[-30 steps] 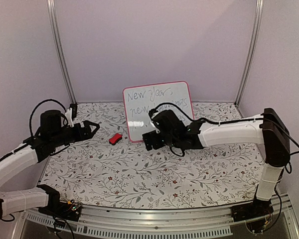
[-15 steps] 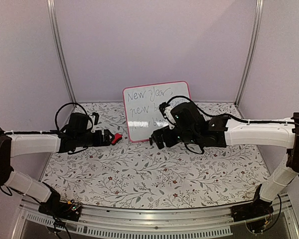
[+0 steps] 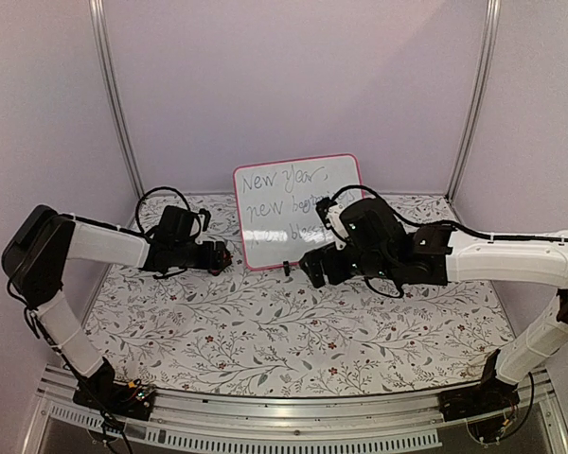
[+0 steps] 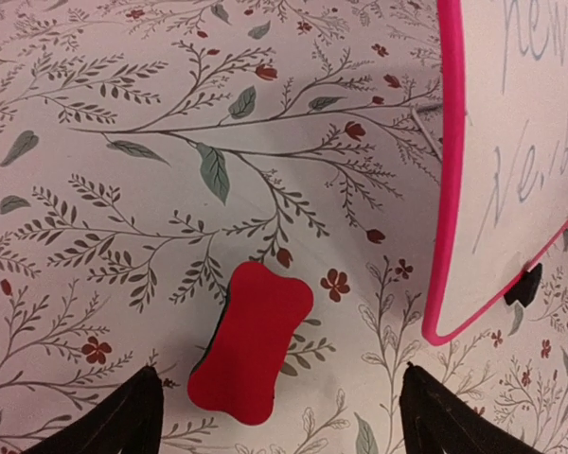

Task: Erase the whiteboard
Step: Move the whiteboard eraser to the center of the board.

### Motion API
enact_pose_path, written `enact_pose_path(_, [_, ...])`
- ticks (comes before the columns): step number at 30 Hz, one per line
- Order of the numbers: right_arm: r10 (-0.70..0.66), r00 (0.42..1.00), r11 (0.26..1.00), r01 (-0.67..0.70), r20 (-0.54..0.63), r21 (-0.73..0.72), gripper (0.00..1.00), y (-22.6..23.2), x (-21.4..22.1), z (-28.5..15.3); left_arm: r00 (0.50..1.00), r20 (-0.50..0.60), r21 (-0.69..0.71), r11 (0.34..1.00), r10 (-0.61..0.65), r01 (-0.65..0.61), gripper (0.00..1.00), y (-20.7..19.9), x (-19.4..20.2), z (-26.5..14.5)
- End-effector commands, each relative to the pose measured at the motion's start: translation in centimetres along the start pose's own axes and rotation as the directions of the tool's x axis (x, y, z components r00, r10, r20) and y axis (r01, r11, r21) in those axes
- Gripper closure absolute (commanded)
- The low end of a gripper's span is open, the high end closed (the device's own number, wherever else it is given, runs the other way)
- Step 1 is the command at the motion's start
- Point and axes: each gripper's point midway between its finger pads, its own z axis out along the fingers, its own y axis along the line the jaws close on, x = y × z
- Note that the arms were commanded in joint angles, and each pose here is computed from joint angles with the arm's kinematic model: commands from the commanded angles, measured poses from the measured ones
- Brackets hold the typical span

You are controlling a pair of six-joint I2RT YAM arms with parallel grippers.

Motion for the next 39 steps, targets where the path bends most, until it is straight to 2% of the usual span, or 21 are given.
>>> enact_pose_path(1, [0.014,1.000,1.000,-0.014,0.019,0.004,0.01,-0.2,-0.4,-1.1,0.998,-0.038,-0.017,0.999,0.043,-0.043,0.14,0.5,0.2,1.8])
enact_pose_path(6, [0.016,1.000,1.000,-0.016,0.018,0.010,0.01,-0.4,-0.4,-1.2,0.998,-0.044,-0.035,0.999,0.038,-0.040,0.14,1.2,0.4,2.8])
enact_pose_path(9, [0.016,1.000,1.000,-0.016,0.016,0.010,0.01,-0.4,-0.3,-1.2,0.998,-0.058,-0.035,0.999,0.035,-0.037,0.19,1.5,0.7,3.5])
enact_pose_path(14, [0.016,1.000,1.000,-0.016,0.014,0.014,0.01,-0.4,-0.3,-1.1,0.997,-0.078,-0.043,0.999,0.029,-0.032,0.21,1.9,1.3,4.4])
enact_pose_path(18, [0.017,1.000,1.000,-0.018,0.018,0.016,0.01,-0.4,-0.5,-1.2,0.996,-0.091,-0.020,0.999,0.023,-0.025,0.31,1.6,1.8,4.6])
enact_pose_path(23, [0.015,1.000,1.000,-0.016,0.023,0.021,0.01,-0.5,-0.7,-1.3,0.997,-0.080,-0.011,1.000,-0.004,0.003,0.56,1.5,1.9,3.7])
enact_pose_path(24, [0.015,1.000,1.000,-0.016,0.023,0.021,0.01,-0.5,-0.7,-1.3,0.997,-0.076,-0.016,1.000,-0.009,0.008,0.58,1.6,2.0,3.4])
enact_pose_path(30, [0.010,1.000,1.000,-0.010,0.026,0.018,0.01,-0.4,-0.9,-1.2,0.998,-0.053,-0.002,0.999,-0.042,0.042,0.58,1.2,2.8,1.0])
enact_pose_path(39, [-0.061,0.998,0.998,0.061,-0.004,0.025,0.01,-0.6,-1.0,-2.0,0.997,-0.048,0.120,0.992,0.053,-0.047,0.57,-4.7,5.6,-3.9])
